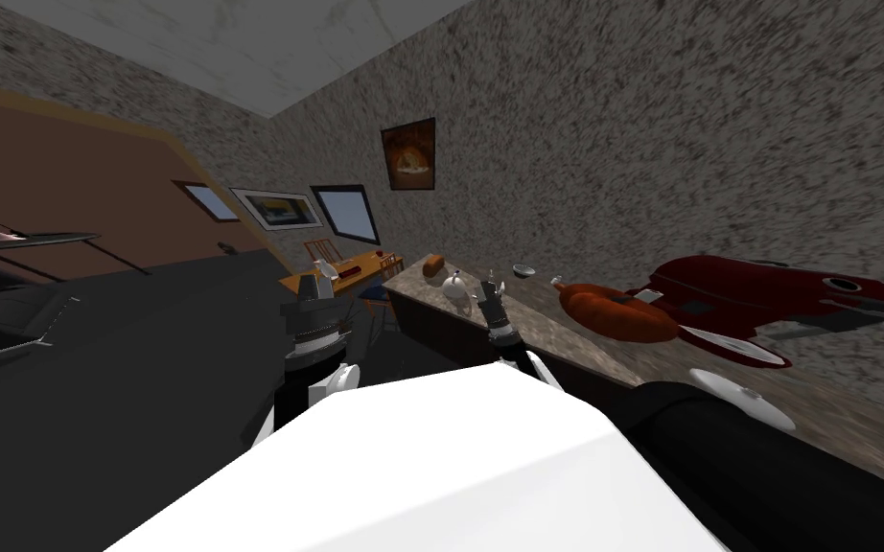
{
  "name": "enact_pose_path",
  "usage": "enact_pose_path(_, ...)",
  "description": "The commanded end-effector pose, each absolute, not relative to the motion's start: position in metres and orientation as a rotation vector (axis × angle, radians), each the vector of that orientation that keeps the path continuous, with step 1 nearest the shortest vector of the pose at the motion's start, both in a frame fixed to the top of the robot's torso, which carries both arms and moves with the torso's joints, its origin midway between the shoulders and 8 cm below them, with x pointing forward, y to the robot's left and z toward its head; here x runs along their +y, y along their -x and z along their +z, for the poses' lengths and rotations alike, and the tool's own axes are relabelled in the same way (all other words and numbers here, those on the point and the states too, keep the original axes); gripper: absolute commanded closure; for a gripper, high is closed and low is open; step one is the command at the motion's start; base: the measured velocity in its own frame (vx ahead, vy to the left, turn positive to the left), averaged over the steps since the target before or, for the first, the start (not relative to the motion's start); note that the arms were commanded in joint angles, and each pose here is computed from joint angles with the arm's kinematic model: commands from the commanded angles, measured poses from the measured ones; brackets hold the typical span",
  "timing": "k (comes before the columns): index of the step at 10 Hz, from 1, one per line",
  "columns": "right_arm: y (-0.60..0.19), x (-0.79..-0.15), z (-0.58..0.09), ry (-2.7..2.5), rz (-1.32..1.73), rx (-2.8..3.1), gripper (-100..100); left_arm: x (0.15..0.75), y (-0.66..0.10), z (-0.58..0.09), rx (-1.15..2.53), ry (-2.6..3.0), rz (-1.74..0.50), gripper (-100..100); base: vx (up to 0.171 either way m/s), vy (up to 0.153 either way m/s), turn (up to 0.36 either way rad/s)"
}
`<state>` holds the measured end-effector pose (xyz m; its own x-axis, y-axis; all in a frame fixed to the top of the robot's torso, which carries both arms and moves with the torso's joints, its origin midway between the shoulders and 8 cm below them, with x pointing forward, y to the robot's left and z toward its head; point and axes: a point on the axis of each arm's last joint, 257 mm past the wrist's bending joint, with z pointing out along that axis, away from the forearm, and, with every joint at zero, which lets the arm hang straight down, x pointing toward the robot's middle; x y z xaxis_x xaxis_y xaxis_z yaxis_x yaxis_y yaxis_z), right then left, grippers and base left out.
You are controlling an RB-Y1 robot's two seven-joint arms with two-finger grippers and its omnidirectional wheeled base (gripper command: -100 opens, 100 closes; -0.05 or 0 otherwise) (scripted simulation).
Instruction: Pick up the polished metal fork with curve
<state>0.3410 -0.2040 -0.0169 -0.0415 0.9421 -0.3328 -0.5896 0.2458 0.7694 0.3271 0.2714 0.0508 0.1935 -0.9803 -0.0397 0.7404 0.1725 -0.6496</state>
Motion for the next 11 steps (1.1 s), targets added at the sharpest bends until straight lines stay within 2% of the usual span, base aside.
enact_pose_path(1, -0.337, -0.192, -0.043, -0.453, 1.312, 1.066, -100, 0.271, -0.327, 0.051, 0.516, 0.564, -1.300, 0, -0.089, 0.012, 0.076)
enact_pose_path(6, -0.326, -0.178, -0.097, -0.428, 1.309, 1.252, -100, 0.271, -0.327, 0.051, 0.516, 0.564, -1.300, 0, -0.072, 0.017, 0.064)
enact_pose_path(11, -0.292, -0.170, -0.190, -0.418, 1.280, 1.542, -100, 0.271, -0.327, 0.051, 0.516, 0.564, -1.300, 0, -0.070, 0.022, 0.083)
